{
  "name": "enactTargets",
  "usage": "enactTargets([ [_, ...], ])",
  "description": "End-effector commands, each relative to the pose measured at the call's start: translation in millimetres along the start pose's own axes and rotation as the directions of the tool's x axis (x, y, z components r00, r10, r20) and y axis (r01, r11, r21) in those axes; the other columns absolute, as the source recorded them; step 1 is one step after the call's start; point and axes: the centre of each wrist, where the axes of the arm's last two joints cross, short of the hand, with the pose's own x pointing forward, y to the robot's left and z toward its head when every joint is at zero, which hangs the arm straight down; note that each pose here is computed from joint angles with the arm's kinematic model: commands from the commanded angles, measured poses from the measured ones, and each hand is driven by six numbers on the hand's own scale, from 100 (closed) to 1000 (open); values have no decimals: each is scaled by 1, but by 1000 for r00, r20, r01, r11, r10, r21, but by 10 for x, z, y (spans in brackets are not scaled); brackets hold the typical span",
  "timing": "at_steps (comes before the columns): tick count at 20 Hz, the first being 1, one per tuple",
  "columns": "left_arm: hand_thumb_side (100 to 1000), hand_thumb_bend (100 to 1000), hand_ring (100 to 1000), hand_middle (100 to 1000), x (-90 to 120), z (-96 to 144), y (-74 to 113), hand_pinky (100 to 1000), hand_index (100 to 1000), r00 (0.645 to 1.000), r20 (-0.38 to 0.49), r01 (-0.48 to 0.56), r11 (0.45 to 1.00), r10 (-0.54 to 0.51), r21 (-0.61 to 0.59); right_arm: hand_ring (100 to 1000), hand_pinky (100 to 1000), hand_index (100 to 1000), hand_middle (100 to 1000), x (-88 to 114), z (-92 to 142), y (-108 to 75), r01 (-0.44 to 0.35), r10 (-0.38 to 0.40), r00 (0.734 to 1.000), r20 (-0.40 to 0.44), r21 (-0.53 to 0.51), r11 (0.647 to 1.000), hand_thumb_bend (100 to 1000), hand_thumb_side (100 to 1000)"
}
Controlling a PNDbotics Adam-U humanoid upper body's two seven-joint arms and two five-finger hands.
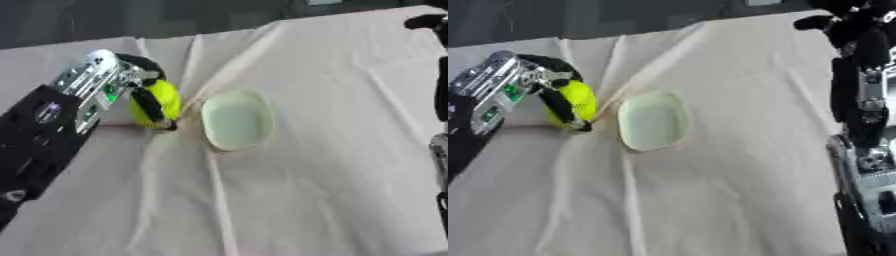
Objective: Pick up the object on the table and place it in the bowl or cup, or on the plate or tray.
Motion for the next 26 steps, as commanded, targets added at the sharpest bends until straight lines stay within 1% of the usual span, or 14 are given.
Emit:
enactTargets([
  [1, 491, 385, 517, 899, -94, 228, 253, 125, 640, 1000, -28, 13, 996, -11, 87, 791, 668, 938, 807, 22, -41, -37, -10, 10, 1000, 13, 0, 1000, 100, 825],
  [6, 511, 377, 523, 897, -125, 434, 391, 130, 639, 999, -28, 48, 987, -44, 155, 790, 667, 936, 808, 14, -21, -39, -11, 11, 1000, 4, 8, 1000, 100, 822],
  [15, 528, 370, 526, 894, -119, 657, 478, 135, 640, 996, -11, 92, 971, -92, 220, 788, 667, 936, 808, 7, -4, -45, -13, 13, 1000, -2, 17, 1000, 100, 820],
  [19, 533, 372, 525, 893, -93, 693, 494, 135, 640, 995, 2, 97, 968, -100, 230, 788, 667, 936, 809, 5, -5, -42, -11, 11, 1000, -3, 21, 1000, 100, 820],
  [21, 544, 395, 528, 892, -69, 691, 492, 138, 640, 994, 8, 100, 968, -105, 231, 787, 667, 937, 809, 5, -6, -42, -11, 11, 1000, -2, 21, 1000, 100, 820],
  [26, 555, 408, 534, 890, 16, 722, 494, 148, 642, 991, 37, 118, 963, -130, 242, 787, 667, 937, 809, 2, -2, -41, -11, 11, 1000, -6, 19, 1000, 100, 820],
])
